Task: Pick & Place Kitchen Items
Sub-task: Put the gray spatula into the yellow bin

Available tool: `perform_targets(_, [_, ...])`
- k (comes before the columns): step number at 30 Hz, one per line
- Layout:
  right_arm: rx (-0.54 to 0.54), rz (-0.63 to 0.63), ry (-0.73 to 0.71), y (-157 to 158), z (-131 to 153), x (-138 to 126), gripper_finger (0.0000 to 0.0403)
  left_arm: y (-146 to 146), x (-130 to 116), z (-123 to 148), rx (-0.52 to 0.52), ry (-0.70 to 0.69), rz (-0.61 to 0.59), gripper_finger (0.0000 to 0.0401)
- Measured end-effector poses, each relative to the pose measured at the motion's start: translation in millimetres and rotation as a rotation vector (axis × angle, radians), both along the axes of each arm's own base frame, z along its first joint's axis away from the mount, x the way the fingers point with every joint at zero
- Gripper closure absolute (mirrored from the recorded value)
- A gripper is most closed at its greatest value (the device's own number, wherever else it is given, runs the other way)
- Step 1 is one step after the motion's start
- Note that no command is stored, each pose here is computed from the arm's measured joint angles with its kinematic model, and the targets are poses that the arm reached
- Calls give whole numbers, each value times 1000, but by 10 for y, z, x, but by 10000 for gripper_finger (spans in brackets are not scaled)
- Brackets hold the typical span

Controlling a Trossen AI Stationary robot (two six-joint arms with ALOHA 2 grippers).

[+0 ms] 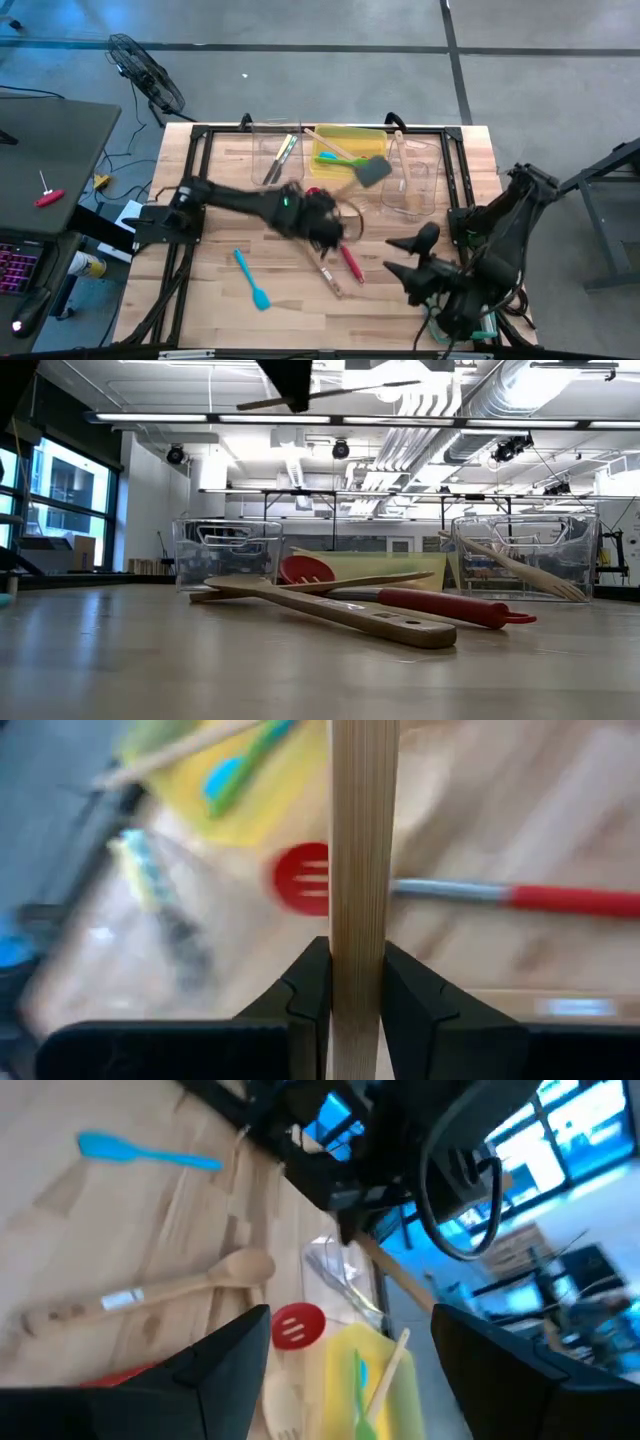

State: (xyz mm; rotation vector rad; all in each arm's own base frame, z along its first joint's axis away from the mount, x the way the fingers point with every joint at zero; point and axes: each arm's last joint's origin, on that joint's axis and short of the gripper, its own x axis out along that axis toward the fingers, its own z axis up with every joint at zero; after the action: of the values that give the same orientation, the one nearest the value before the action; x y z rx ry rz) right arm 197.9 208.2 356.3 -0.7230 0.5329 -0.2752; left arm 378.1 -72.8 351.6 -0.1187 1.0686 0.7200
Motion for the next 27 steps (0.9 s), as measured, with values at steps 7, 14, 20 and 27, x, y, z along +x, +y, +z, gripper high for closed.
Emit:
perform_targets(7, [158,-21,-36,-125,136,-123,133,787,86,223,-49,15,-148,347])
perform_targets(14, [213,-25,-31,-126,134,-137,133,1684,-80,228,-81,156,-209,347])
perform_targets(20, [232,-71,-56,-157,123,-156,133,2257,-287,122,-115,305,-233,347])
perform_targets(27, [222,-169,-174,-233,130,-167,133,2433,-98,-249,-99,498,-423,347])
